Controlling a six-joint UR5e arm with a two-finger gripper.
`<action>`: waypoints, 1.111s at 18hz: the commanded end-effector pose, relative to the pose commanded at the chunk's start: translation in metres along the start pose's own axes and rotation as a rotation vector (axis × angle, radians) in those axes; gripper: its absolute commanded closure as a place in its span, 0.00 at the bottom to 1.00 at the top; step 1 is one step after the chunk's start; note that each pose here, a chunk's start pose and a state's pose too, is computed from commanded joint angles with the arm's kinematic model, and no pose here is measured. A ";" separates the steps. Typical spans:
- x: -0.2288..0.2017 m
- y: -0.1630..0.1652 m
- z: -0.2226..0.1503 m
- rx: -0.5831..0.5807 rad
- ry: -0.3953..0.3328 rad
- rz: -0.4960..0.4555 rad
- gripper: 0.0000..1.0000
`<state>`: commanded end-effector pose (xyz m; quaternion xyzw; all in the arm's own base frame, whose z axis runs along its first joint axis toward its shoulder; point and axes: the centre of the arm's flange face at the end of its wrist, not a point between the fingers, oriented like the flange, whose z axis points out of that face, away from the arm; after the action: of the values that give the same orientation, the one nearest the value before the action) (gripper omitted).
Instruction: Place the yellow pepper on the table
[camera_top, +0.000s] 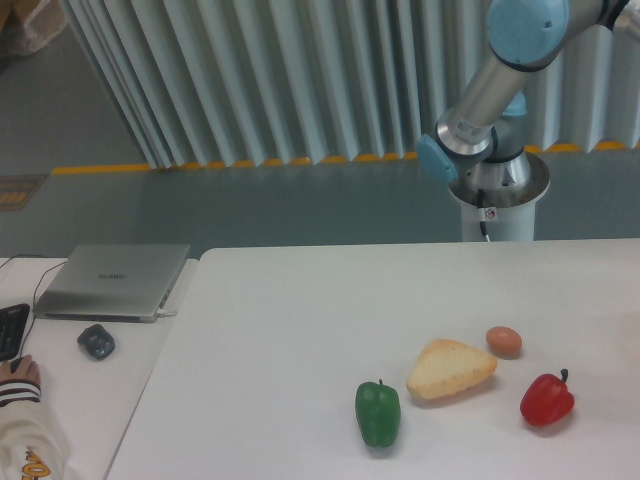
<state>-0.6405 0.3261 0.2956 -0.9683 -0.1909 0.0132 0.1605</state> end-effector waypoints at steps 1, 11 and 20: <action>0.000 0.000 0.000 0.000 0.000 0.002 0.00; -0.006 0.004 0.003 0.004 -0.002 0.004 0.00; -0.002 0.008 0.007 -0.007 0.007 0.045 0.07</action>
<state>-0.6396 0.3204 0.2866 -0.9729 -0.1688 0.0127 0.1576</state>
